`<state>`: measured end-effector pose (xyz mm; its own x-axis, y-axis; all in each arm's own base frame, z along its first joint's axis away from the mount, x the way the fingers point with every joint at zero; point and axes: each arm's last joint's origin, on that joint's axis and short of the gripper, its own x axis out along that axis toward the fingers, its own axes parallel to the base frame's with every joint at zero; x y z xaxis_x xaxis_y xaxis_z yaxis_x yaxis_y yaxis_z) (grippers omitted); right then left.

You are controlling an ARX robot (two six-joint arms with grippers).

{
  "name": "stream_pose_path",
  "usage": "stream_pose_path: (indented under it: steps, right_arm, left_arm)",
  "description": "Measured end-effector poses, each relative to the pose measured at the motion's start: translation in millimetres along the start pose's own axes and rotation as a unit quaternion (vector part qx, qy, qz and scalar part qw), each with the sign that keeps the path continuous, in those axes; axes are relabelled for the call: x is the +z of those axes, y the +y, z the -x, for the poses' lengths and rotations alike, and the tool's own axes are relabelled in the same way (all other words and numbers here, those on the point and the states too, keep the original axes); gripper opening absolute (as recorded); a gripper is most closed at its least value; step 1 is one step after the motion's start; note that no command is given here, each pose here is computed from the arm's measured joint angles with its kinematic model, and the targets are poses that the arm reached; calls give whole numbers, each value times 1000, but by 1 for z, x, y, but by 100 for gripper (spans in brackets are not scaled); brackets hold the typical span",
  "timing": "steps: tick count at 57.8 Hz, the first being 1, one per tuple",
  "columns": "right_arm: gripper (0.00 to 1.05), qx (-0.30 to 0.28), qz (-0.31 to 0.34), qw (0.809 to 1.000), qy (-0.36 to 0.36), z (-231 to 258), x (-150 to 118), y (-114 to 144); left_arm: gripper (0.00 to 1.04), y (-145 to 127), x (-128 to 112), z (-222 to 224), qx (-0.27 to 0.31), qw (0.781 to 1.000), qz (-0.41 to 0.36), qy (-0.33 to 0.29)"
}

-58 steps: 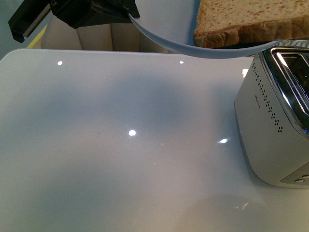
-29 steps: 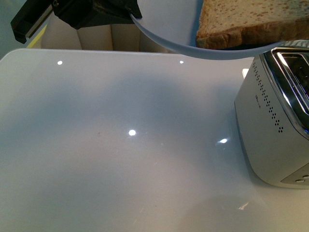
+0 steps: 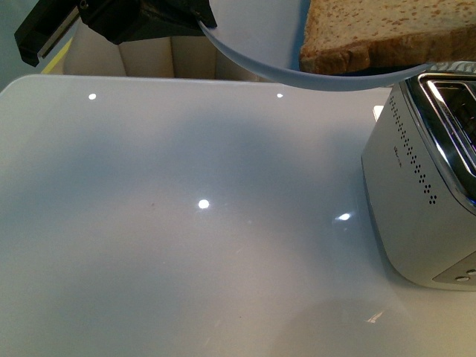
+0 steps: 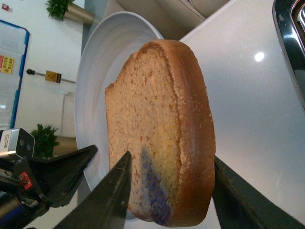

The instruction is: Left arm holds plate, right arm toasts bread

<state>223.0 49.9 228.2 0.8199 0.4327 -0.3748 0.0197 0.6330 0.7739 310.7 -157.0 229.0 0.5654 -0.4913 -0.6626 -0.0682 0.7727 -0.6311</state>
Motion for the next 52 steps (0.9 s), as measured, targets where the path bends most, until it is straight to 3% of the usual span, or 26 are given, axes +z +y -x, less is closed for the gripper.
stream_pose_path:
  steps: [4,15,25,39,47,52]
  right_arm:
    - [29,0,0,1000,-2,2,1,0]
    - [5,8,0,1000,-7,5,5,5]
    - [3,23,20,999,-34,14,14,17]
    - [3,13,123,980,-154,55,55,57]
    - [3,-47,200,959,-193,73,73,70]
    - [3,-99,260,937,-211,78,80,71]
  left_arm:
    - [3,0,0,0,0,1000,0,0]
    - [3,0,0,0,0,1000,0,0]
    - [3,0,0,0,0,1000,1,0]
    - [3,0,0,0,0,1000,2,0]
    - [3,0,0,0,-1,1000,2,1]
    - [3,0,0,0,-1,1000,2,1]
